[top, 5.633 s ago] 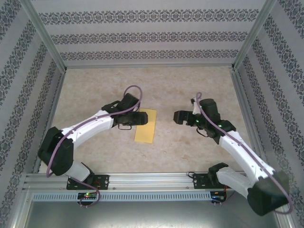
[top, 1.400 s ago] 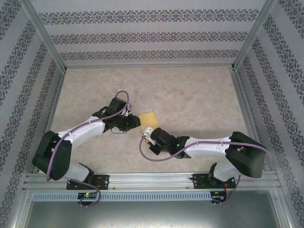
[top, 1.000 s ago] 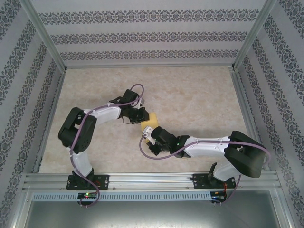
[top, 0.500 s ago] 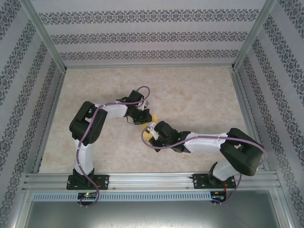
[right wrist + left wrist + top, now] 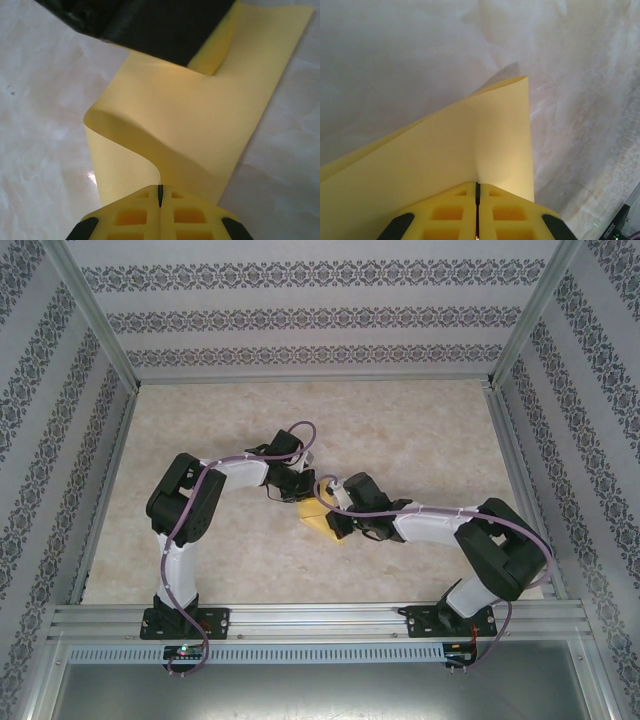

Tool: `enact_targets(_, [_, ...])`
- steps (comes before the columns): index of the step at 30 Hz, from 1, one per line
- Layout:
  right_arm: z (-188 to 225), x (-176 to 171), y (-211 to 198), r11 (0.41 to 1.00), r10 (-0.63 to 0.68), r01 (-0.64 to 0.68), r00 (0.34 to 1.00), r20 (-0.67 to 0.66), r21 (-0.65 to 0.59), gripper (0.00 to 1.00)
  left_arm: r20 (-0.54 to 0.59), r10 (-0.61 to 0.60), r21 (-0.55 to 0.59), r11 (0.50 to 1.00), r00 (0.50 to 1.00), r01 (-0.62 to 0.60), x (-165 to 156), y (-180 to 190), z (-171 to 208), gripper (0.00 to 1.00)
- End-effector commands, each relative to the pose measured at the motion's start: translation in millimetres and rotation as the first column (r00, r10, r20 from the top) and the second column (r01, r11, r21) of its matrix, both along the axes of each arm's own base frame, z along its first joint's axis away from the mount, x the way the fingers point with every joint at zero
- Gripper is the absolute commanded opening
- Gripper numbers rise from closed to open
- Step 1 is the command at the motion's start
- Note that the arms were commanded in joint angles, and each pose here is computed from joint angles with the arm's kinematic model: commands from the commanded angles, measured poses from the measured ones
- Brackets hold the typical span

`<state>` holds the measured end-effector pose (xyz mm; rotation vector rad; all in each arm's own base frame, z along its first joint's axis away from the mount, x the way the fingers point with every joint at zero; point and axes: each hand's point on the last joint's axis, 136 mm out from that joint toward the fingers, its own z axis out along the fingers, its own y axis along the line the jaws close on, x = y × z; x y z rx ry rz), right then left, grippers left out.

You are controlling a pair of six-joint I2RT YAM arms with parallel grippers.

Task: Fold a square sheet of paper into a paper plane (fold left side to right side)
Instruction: Third fold the triangle at the center of the table.

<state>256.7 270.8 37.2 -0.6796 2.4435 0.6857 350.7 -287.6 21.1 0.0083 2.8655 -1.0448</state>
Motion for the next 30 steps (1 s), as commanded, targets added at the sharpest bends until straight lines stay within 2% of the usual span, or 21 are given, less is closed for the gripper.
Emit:
enact_targets(1, [3,7,4,0.999,-0.017,0.018,1.0,-0.019,0.03,0.0,-0.011,-0.029,0.031,0.999,1.0,0.03,-8,-4,-9,0.09])
enact_targets(19, [-7,16,-4,0.997,-0.077,0.079,0.995,-0.056,0.02,0.0,-0.016,-0.031,0.037,0.999,0.999,0.031,-10,-4,-11,0.09])
enact_targets(30, [-17,11,-7,0.998,-0.07,0.07,0.994,-0.087,-0.003,0.0,-0.017,-0.033,0.035,0.999,0.999,0.033,-11,-5,-11,0.09])
